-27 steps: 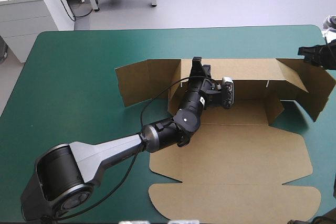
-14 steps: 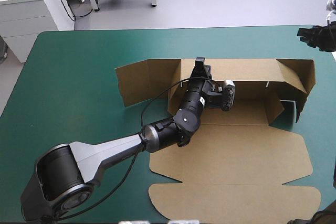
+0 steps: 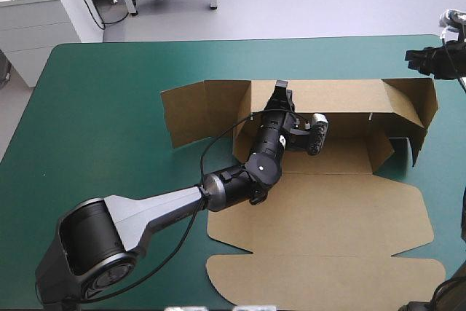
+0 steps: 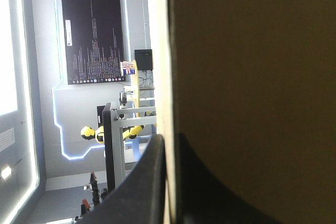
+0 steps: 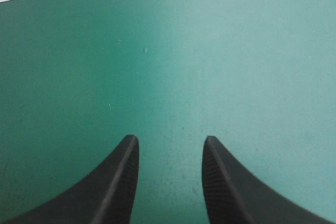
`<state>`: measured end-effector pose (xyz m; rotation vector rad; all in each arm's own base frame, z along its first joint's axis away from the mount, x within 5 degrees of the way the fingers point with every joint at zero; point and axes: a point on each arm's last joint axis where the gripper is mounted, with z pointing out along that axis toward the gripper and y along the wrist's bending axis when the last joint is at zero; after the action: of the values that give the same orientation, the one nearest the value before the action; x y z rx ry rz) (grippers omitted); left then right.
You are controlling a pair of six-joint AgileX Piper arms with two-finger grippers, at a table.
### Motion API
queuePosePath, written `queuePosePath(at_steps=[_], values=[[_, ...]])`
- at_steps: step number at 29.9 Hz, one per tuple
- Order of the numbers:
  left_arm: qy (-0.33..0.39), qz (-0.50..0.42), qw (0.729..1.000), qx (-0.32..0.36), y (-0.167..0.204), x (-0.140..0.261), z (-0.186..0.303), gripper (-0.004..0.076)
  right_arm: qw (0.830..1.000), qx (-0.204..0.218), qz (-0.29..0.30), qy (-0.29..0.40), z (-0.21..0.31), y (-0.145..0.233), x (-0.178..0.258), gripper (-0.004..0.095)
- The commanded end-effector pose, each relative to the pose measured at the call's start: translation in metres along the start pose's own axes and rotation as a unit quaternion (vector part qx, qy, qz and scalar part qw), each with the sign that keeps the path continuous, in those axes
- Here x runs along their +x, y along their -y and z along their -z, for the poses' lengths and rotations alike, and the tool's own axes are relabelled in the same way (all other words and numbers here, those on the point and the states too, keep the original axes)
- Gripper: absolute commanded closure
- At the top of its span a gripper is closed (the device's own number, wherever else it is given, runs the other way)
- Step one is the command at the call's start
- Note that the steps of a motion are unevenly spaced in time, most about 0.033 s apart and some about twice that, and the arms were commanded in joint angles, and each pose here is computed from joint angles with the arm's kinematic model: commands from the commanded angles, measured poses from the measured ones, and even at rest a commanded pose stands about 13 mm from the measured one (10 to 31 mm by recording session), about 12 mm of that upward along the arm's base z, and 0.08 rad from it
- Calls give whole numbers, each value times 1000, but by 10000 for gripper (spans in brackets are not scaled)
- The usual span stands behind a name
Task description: Fold the box
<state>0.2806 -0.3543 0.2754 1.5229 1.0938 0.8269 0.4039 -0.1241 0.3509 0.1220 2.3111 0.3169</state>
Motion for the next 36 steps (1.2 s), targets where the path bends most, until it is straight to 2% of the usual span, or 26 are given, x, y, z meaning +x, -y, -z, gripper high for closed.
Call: queuePosePath(at_steps=[1,15,23,36], values=[[-8,14,1000,-15,-15,2,7,733,998,-1,17,55,25,-10,-17,544],[-25,25,999,-19,-12,4,5,732,998,-2,63,-28,22,-9,-1,545],[-29,25,999,-21,-13,5,5,733,991,-43,62,-110,25,-15,14,546],[-28,68,997,-22,-13,5,5,732,990,-19,54,-129,43,-21,41,562]])
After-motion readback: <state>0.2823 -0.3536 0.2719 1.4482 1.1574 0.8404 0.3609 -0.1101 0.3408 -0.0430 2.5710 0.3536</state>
